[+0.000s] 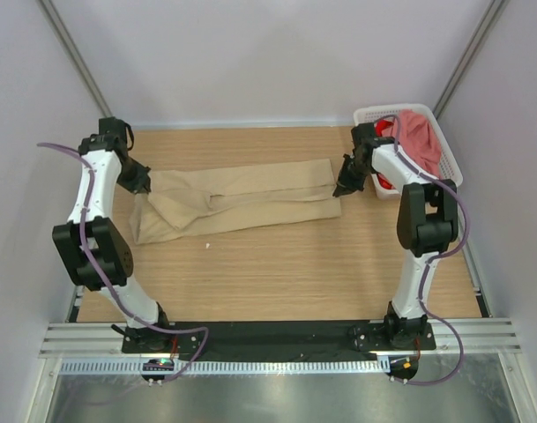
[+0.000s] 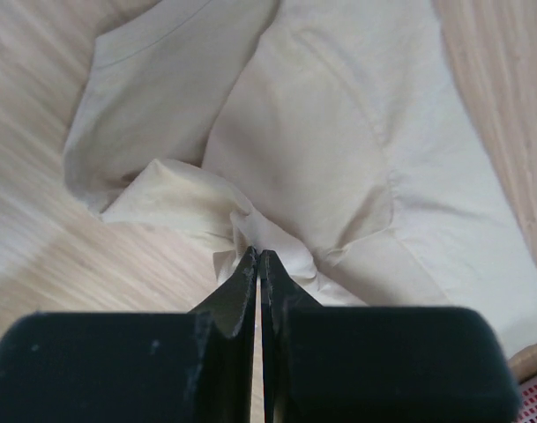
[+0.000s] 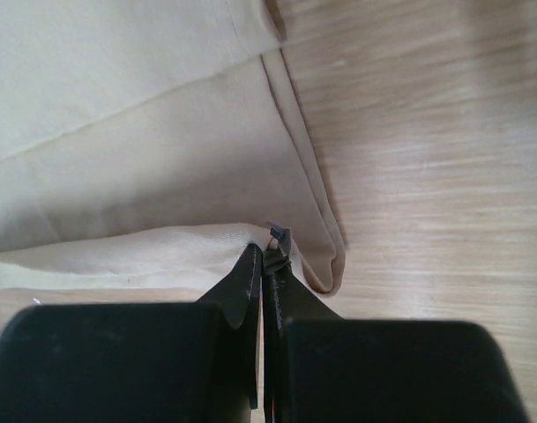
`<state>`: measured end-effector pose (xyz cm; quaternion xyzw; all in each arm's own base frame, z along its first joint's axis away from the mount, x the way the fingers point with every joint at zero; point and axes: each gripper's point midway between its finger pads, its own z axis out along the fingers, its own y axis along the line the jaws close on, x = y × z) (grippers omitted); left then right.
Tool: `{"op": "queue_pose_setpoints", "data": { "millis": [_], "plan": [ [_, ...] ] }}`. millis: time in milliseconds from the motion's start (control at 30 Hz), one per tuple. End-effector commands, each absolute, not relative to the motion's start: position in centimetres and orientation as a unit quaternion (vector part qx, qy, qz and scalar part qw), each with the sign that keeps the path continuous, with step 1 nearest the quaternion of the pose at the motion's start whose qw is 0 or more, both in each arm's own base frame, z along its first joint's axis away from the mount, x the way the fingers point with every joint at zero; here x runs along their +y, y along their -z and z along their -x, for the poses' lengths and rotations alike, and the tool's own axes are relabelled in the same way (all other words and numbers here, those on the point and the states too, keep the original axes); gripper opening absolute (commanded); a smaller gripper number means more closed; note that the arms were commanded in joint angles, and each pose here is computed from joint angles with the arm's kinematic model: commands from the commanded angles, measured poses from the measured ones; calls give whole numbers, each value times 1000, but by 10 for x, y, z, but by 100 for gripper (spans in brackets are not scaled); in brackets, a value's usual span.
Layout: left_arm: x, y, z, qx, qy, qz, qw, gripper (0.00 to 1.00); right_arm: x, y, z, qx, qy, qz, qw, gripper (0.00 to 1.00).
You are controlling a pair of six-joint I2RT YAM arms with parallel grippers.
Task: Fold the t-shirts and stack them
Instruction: Fold the tshirt
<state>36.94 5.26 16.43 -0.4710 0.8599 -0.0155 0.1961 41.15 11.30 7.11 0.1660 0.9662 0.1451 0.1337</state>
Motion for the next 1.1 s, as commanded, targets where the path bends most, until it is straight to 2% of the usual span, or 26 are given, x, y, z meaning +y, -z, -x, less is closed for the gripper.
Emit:
{"op": "queue_pose_setpoints", "data": {
  "millis": [0,600,1067],
  "plan": [
    [52,-180,-400,861,37,454,227,0,109,-77,-428,966,-131,-167,146,1],
    [40,-167,-458,869,56,441,219,0,107,-55,-450,970,-116,-167,132,1],
    [37,-153,-476,869,57,445,211,0,100,-50,-463,970,-110,-174,131,1]
  ]
}}
